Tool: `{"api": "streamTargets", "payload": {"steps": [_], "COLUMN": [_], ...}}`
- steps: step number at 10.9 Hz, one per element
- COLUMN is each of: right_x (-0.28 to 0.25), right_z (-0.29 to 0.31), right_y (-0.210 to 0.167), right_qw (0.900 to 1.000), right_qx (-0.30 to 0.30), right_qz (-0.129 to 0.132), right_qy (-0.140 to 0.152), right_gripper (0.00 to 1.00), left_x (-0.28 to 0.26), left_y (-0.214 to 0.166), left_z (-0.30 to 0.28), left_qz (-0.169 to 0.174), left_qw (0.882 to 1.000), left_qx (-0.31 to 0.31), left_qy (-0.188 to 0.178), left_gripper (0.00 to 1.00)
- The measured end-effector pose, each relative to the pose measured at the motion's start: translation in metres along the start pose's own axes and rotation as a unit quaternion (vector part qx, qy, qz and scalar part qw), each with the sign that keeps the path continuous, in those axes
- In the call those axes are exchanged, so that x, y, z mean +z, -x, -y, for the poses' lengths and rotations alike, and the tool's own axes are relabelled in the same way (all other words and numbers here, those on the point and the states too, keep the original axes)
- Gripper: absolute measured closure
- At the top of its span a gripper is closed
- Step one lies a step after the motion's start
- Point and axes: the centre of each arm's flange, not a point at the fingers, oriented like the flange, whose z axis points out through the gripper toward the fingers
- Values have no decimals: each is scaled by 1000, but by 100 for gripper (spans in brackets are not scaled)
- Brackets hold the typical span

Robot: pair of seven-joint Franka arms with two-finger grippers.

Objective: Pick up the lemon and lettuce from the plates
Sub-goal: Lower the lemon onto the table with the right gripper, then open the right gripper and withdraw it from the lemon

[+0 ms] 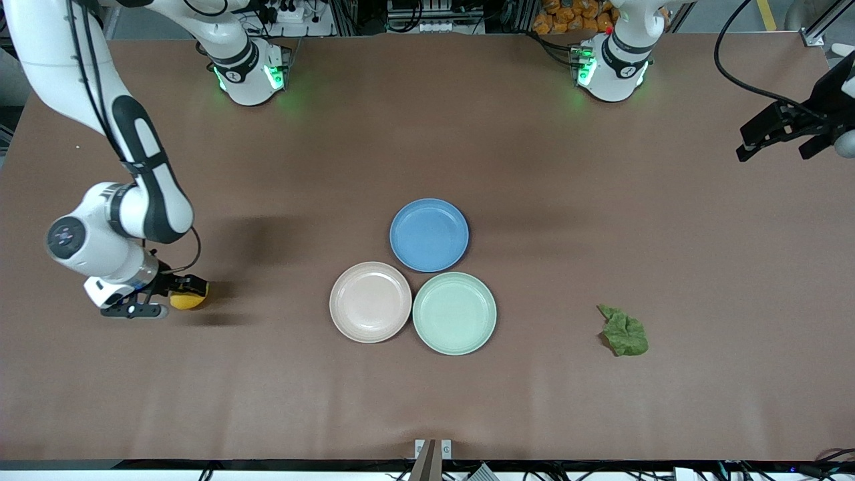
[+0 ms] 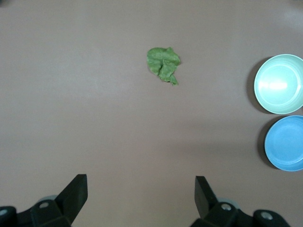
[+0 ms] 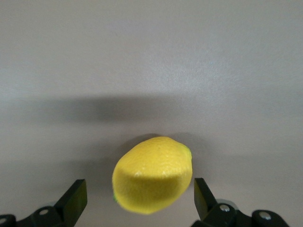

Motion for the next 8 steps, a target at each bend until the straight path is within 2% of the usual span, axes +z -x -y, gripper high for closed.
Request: {"api": "streamTargets", "payload": {"steps": [1,3,8], "right_x": [-18,-45,-97], "right_z": [0,-2,-13], "right_y": [-8,-21,-15], "right_qw": [1000,1000,1000], "right_qx": [-1,0,10], "right_qz": [8,1,8], "right_qy": [-4,-5,-10], "right_gripper": [0,0,0], "left_x": [3,8,8], "left_y": [-2,-3,-4], "left_z": [0,0,-2], "left_qz": [-3,-4,-11], "left_qw": [1000,1000,1000], "left_qx": [0,0,3], "left_qy": [0,0,-8], "left_gripper": [0,0,0]}}
